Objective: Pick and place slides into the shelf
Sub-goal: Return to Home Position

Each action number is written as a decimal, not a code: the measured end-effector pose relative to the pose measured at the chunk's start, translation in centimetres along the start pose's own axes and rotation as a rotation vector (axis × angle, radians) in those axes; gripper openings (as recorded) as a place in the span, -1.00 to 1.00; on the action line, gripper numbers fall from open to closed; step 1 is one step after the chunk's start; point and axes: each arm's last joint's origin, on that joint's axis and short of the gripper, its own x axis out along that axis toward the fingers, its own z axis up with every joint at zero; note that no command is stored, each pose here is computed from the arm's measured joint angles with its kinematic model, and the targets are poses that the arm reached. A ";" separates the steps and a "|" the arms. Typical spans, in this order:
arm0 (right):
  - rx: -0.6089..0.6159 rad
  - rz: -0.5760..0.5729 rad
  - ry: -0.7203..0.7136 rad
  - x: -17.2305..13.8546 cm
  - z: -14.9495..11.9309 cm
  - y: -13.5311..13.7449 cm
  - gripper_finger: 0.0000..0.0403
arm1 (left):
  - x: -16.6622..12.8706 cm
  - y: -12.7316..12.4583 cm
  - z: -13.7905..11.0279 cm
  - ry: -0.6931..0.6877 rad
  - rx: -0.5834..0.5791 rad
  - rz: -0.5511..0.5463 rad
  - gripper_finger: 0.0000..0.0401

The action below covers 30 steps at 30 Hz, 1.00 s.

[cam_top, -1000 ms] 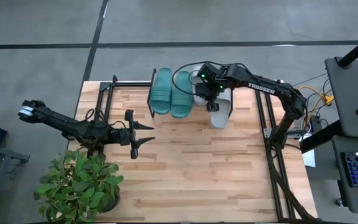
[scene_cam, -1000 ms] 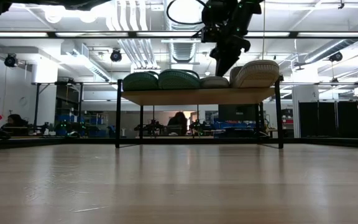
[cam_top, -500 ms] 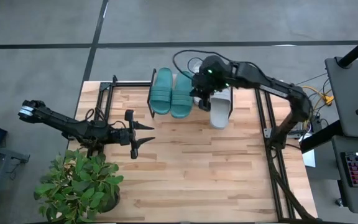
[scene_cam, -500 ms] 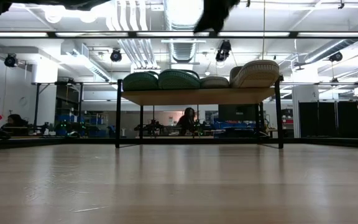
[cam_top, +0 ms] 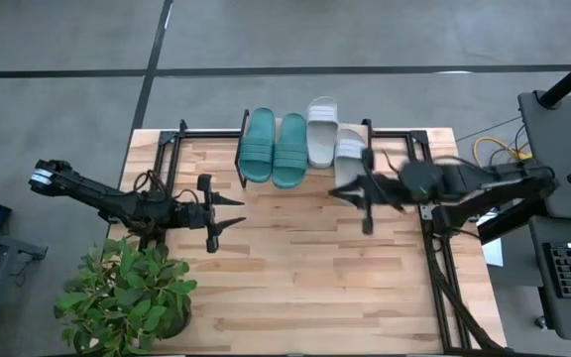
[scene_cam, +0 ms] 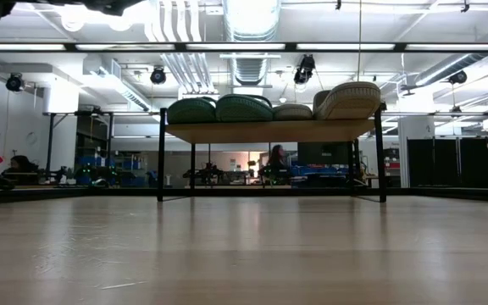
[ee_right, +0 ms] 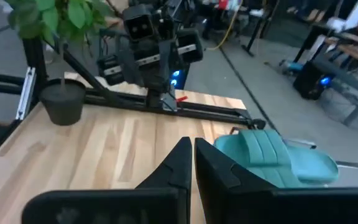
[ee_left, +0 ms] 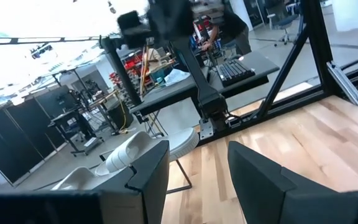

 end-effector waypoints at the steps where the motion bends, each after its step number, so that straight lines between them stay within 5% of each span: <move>1: 0.007 -0.013 -0.010 -0.6 -0.7 0.6 -0.95 | -0.1 0.1 0.1 -0.005 -0.004 0.002 -0.26; 6: 0.045 -0.051 -0.093 -2.3 -4.1 3.0 -0.95 | -0.6 0.5 0.5 -0.031 -0.046 0.014 -0.26; 17: 0.040 0.107 -0.136 -2.2 -12.7 4.9 -0.95 | -0.7 0.6 0.6 -0.037 -0.067 0.017 -0.26; 25: -0.006 -0.149 -0.149 -0.7 -14.9 0.4 -0.95 | -0.4 0.3 0.3 -0.019 -0.052 0.009 -0.26; 30: -0.009 -0.077 -0.156 -0.5 -15.8 -3.6 -0.96 | -0.4 0.3 0.3 -0.019 -0.055 0.009 -0.26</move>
